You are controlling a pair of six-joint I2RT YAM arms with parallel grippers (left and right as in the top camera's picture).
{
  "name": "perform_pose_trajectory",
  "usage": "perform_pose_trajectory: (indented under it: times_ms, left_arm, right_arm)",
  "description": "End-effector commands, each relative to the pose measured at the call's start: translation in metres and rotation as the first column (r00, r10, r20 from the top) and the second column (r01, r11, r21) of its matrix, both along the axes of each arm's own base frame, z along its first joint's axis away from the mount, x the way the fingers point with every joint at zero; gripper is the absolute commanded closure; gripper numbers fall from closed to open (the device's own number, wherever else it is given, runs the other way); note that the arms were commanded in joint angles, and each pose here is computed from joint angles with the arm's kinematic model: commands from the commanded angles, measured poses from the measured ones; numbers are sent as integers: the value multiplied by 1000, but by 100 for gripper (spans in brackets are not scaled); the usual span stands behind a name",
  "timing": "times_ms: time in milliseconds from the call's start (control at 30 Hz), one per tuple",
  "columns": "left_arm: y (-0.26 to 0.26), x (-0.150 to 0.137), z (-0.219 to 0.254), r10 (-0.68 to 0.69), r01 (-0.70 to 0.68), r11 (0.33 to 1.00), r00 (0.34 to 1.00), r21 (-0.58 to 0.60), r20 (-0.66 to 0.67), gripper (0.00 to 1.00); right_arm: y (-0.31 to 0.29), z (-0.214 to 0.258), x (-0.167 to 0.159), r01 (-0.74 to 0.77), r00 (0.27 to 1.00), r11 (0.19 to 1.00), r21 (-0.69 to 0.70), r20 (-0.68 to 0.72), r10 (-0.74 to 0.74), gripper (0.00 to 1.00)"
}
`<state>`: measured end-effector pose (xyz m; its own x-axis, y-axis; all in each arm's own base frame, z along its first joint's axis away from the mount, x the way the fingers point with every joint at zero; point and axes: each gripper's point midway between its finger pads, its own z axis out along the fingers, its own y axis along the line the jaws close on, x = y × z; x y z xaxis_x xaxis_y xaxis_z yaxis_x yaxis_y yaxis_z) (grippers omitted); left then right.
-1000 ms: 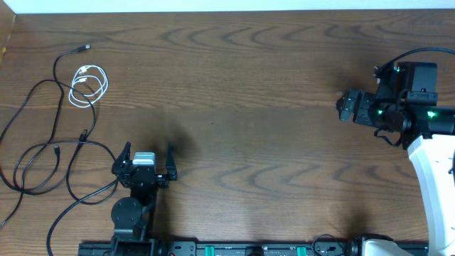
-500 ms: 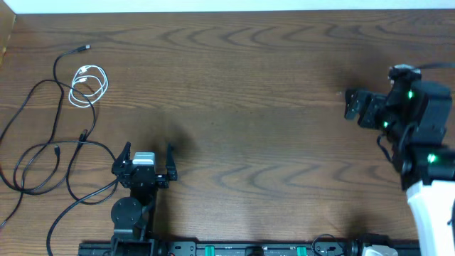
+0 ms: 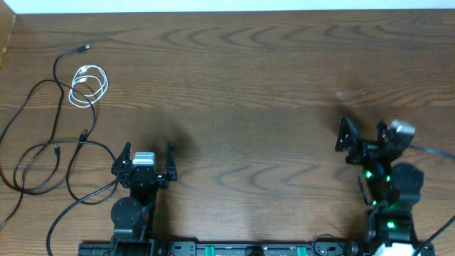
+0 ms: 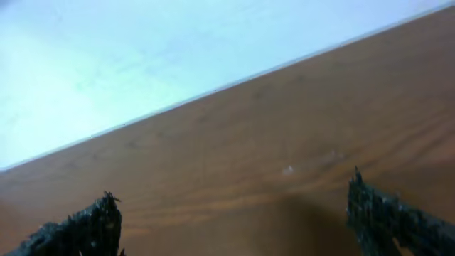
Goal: Untangle cables
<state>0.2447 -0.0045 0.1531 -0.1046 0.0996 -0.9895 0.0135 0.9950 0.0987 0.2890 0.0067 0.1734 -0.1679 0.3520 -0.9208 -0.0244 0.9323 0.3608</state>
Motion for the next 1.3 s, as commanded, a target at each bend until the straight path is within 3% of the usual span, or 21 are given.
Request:
perform_pose_trajectory:
  times_ms: [0, 233, 533, 767, 900, 1267]
  left_arm:
    - [3, -1, -17, 18, -17, 1000, 998, 4, -52, 6]
    - [3, -1, -17, 18, -17, 1000, 998, 4, -52, 6]
    - [3, -1, -17, 18, -17, 1000, 998, 4, -52, 6]
    - [3, -1, -17, 18, -17, 1000, 998, 4, -52, 6]
    - [3, -1, -17, 18, -17, 1000, 998, 4, -52, 7]
    - [3, -1, -17, 18, -17, 1000, 998, 4, -52, 6]
  right_arm:
    - [2, -13, -12, -5, 999, 1000, 9, 44, 4, 1]
    - [2, -22, -21, -8, 999, 1000, -25, 43, 9, 1]
    - [1, -45, -40, -43, 999, 968, -248, -35, 36, 1]
    - [-6, -30, -41, -2, 999, 935, -354, 37, 16, 1]
    - [-12, -15, -43, 54, 995, 931, -360, 102, -19, 1]
    - [-26, -17, -44, 133, 990, 941, -312, 91, -109, 1]
